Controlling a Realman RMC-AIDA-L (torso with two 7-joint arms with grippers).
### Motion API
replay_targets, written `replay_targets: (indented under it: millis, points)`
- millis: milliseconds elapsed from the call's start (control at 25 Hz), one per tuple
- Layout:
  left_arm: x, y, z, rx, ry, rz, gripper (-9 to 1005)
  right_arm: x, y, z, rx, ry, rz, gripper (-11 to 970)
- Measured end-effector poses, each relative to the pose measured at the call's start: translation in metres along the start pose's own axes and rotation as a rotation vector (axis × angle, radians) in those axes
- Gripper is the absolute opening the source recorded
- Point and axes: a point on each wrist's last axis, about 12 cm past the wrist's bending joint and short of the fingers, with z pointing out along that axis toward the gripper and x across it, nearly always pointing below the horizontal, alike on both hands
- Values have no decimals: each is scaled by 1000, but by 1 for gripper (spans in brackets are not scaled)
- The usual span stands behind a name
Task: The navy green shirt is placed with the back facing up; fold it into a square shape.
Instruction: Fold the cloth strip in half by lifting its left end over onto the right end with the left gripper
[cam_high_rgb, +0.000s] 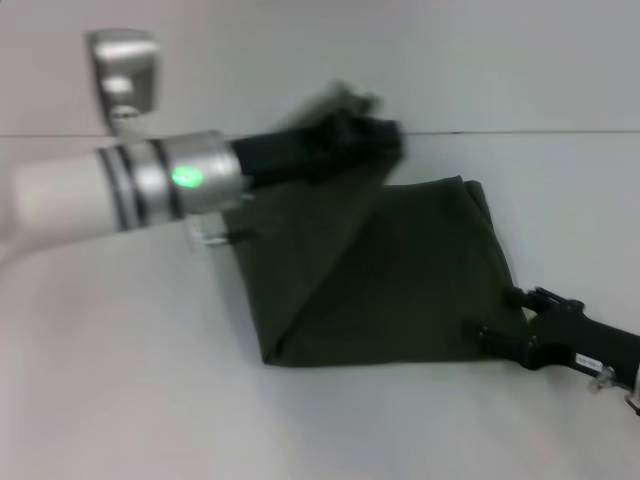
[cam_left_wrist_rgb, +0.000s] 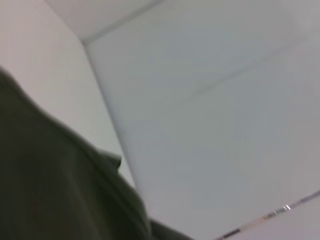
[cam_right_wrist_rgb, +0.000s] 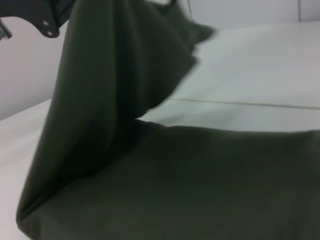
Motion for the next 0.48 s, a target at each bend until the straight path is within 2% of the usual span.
replay_targets:
  millis: [80,160,240,360,480]
  points:
    - [13,-1,18,20,20,0,12,5,-1,-5,13,-1,16,916]
    - [38,1,43,24,53,4,13,8,-1,-8,26,-4,29,916]
    - [56,3,56,8,74,14,13,9,-2,-10,30,-4,34,916]
    - [79,7,65,-11,101,23,13,10,-1,-10,30,-3,35,916]
    - [90,11,63,-20,107,6,14,10,-2,-10,35,0,35,916]
